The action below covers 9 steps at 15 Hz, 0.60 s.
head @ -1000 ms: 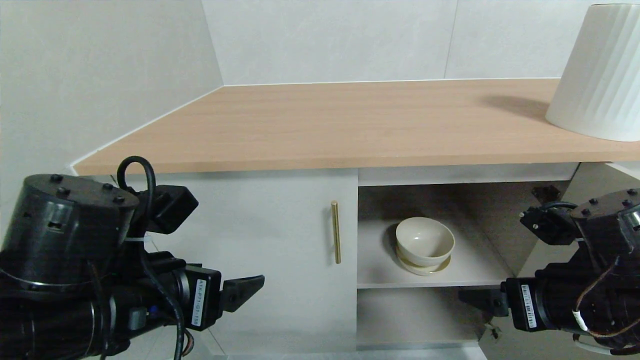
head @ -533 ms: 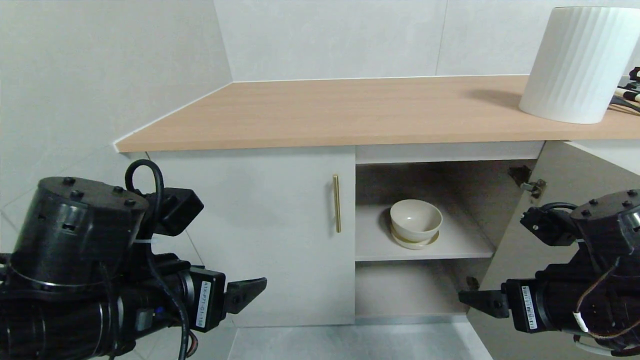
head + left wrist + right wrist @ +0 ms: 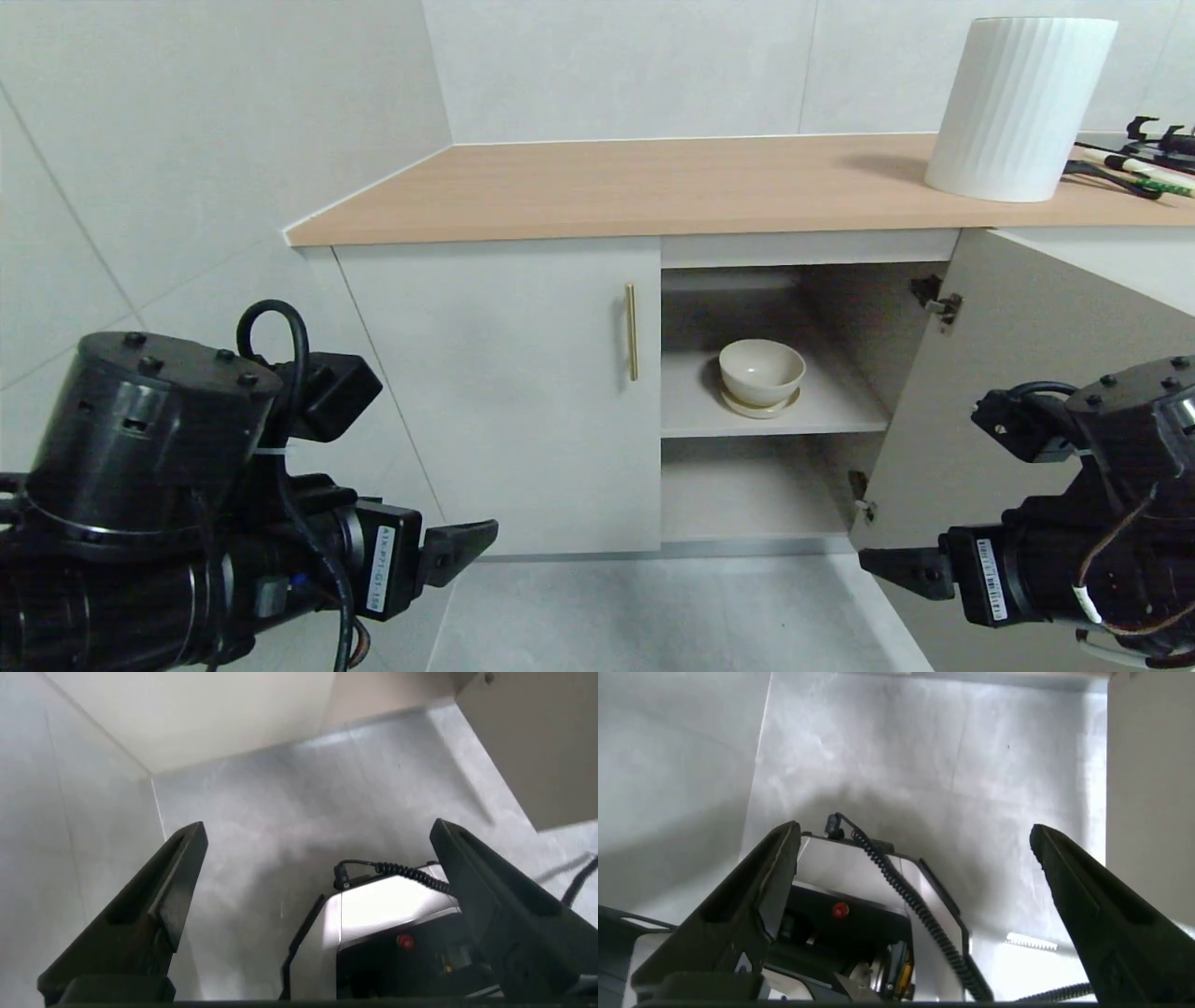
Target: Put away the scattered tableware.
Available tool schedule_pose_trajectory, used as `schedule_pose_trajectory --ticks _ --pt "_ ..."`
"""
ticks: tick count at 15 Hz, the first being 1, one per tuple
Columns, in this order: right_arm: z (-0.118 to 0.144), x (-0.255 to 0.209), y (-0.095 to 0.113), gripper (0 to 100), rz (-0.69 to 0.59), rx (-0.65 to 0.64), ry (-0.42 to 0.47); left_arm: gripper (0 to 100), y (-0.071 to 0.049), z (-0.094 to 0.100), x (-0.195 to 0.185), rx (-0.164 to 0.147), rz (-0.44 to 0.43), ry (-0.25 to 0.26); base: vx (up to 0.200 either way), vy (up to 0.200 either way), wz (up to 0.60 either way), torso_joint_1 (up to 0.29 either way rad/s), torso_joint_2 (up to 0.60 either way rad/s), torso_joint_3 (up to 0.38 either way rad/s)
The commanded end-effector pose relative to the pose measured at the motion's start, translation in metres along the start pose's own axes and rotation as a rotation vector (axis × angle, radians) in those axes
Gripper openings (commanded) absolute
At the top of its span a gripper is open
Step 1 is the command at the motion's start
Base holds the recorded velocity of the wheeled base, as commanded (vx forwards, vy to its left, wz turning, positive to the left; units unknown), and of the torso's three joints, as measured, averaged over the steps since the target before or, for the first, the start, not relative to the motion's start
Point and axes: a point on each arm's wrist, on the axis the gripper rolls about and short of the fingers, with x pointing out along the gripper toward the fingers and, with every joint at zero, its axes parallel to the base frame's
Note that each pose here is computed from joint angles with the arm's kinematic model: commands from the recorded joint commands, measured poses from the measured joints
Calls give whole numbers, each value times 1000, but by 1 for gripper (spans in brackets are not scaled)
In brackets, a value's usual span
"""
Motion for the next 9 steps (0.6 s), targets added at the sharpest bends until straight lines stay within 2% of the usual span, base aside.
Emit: schedule_pose_trajectory --ticks 1,6,9 --pt "-2 -1 -1 100 0 -2 2 100 0 0 1 0 1 2 -200 0 0 2 -7 7" --pt "-2 -1 -1 100 0 -7 2 100 0 0 1 0 1 2 -200 0 0 4 3 2" --pt "-3 -4 -2 100 -3 -8 7 100 0 0 1 1 2 3 0 0 0 0 0 0"
